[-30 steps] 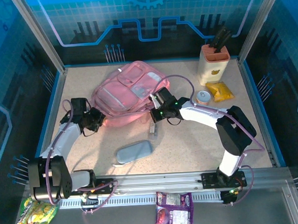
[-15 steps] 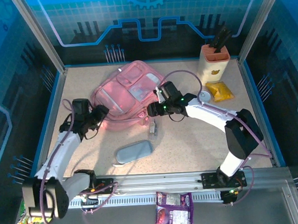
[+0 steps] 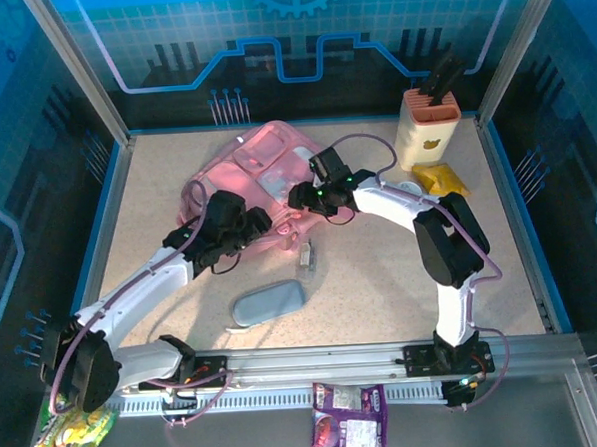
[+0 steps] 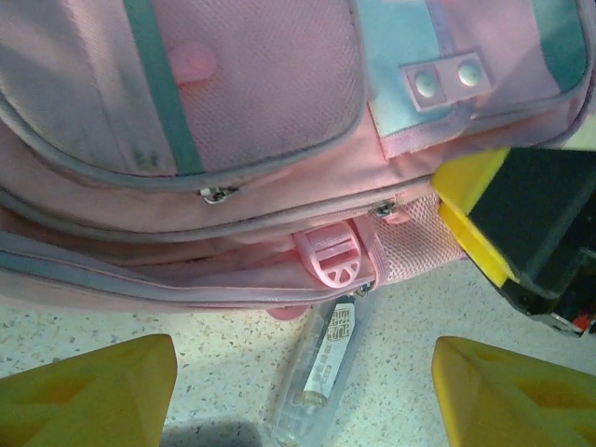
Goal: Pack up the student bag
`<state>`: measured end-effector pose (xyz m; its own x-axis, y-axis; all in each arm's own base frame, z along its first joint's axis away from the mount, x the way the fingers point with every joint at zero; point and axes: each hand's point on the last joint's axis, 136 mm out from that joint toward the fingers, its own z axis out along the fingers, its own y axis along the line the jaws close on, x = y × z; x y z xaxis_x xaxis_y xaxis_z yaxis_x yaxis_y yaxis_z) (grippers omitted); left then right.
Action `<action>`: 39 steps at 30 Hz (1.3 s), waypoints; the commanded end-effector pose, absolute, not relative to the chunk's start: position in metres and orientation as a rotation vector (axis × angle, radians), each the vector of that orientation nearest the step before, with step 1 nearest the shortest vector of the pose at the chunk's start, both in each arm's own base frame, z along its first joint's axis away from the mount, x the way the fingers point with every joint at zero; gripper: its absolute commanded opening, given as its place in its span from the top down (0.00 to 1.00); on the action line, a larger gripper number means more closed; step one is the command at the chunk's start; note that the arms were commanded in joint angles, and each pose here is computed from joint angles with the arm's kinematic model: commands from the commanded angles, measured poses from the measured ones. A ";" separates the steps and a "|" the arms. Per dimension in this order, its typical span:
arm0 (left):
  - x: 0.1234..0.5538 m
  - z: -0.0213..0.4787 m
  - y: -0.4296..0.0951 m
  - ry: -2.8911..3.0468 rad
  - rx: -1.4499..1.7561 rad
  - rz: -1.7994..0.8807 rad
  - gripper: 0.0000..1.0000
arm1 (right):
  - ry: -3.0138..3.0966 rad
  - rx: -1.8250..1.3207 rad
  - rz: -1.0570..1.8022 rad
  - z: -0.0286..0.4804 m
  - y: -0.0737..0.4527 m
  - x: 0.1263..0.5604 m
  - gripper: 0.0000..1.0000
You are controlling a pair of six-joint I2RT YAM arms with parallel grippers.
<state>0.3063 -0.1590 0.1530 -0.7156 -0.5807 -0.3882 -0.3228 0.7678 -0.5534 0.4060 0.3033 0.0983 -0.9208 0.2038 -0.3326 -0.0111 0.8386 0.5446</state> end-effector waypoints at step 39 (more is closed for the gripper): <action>0.360 0.150 -0.233 2.387 -0.663 -0.387 0.37 | 2.246 0.339 1.320 0.229 0.329 0.434 1.00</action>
<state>0.3563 -0.2367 0.1502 -0.6985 -0.5279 -0.4831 -0.3192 0.8340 -0.4500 0.4261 0.3206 0.1560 -0.8680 0.4345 -0.2406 0.0873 0.6105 0.7872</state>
